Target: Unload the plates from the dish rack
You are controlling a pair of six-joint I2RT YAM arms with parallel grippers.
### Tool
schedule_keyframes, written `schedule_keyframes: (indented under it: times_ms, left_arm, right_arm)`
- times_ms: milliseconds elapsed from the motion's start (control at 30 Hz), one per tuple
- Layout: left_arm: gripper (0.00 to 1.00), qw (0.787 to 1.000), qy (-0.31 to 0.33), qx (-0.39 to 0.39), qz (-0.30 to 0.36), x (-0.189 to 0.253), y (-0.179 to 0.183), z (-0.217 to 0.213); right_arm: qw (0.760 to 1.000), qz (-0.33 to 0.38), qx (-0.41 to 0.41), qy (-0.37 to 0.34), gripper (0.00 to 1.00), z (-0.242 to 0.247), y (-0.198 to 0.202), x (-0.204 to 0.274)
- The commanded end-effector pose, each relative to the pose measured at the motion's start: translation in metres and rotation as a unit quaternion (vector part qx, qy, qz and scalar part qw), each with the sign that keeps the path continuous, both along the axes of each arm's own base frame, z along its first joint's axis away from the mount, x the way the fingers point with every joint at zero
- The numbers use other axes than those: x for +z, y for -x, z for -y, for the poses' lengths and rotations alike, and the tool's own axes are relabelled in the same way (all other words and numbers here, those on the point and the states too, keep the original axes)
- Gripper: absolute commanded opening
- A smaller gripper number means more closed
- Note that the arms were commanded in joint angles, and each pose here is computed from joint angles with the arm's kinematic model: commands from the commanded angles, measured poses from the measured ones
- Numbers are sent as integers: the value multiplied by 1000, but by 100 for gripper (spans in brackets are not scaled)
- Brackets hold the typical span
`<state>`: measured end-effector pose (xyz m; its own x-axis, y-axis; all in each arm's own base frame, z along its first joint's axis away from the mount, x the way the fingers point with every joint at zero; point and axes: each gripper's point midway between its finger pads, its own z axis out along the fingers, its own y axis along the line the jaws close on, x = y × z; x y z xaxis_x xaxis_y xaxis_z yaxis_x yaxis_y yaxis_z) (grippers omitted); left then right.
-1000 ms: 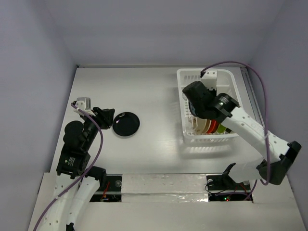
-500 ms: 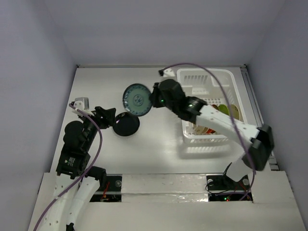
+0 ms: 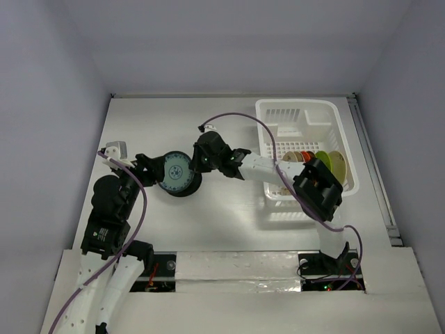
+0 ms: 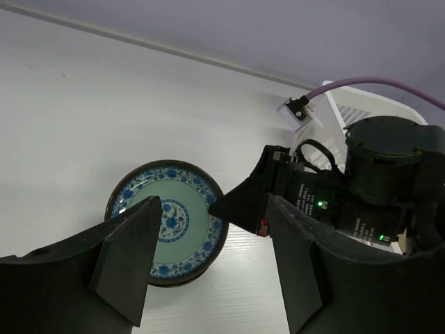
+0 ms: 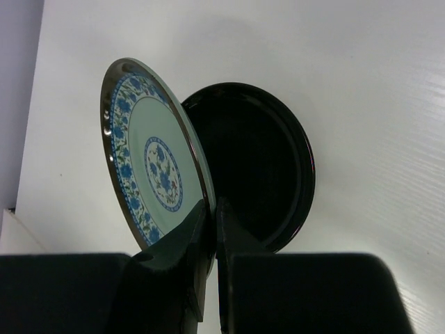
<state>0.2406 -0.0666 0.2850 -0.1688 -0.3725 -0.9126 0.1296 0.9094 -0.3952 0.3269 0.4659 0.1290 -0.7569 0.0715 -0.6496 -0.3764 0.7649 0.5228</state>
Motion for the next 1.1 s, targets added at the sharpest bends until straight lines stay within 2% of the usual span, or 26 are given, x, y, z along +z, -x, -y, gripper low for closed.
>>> schedule_keyframes:
  times_ms: [0,167,400,600,667,800,900,1067]
  left_arm:
    - [60,999,10,6,40,30,2,-3]
    - [60,999,10,2,42,31,2,-2]
    - [60,999,10,1,42,30,1,-1]
    - [60,999,10,1,44,31,2,-1]
    - [60,999,10,1,45,31,2,-1]
    - [59,999,10,1,44,31,2,-1]
    - [60,999,11,1,45,31,3,-1]
    - [60,999,11,1,46,32,3,-2]
  right_arm:
    - [998,11,0,-67,5,-23,-9,32]
    - [998,-12,-6,-55,7,-19,-4,6]
    - [999,-19,-24,-40,17,-8,-3,-9]
    - [999,-28,-31,-21,20,0,1,-24]
    - [999,-26,-37,-17,26,3,0,-23]
    - [999,-16,-41,-5,51,12,0,-17]
    - [999,-2,-48,3,61,20,-1,-6]
    - [996,25,-75,33,63,42,-5,10]
